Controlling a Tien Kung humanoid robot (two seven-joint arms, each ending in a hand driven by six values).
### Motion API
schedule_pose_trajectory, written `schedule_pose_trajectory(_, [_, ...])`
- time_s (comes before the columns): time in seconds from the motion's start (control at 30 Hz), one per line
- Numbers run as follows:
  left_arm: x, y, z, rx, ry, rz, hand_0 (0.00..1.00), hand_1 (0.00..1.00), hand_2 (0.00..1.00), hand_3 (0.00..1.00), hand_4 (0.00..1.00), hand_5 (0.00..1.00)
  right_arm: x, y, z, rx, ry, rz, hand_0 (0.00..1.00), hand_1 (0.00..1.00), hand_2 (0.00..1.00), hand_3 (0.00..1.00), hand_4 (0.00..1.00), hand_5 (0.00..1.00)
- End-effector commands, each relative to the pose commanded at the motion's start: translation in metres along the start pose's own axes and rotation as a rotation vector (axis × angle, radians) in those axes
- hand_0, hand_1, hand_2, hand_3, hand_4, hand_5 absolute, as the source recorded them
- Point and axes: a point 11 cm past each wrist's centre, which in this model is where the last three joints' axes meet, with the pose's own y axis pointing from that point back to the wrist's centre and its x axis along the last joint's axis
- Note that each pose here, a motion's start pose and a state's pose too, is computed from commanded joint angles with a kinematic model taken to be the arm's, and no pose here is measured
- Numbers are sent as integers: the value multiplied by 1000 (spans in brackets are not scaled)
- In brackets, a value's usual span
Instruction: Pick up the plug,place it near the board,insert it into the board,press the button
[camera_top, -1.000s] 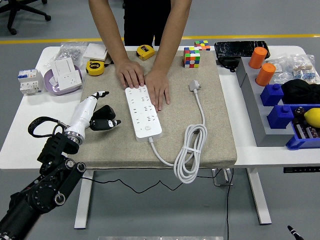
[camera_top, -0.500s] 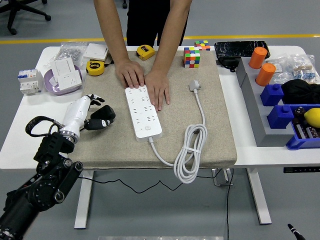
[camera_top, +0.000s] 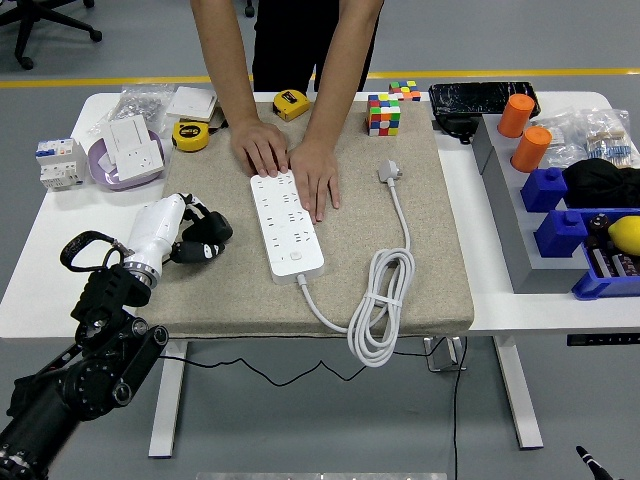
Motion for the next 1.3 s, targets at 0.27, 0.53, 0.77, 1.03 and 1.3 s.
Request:
schedule_pose_trajectory(0.27, [1,-1,-1,-20,-17,36,566,491,429,503,695,116,0,0,0,1,-3,0,903,880,833,849,998,998])
schedule_pose_trajectory(0.53, [6,-5,7,-47,-28,69,495,440,390,462,575,53,0,0,0,0,-6,2,902,880,833,847,998,998])
schedule_pose_trajectory(0.77, [10,-14,49,-147,15,37,493,438,368,432,547,33,0,0,0,-1,-7,1,902,881,833,850,998,998])
schedule_pose_trajectory(1.03, [27,-21,83,-318,-120,-28,493,439,368,428,549,34,1,-1,-4,7,-2,0,901,881,833,851,998,998])
schedule_pose_trajectory(1.3, [26,-22,91,-356,-172,-74,490,443,370,423,552,32,5,-1,0,-7,2,8,902,881,833,851,998,998])
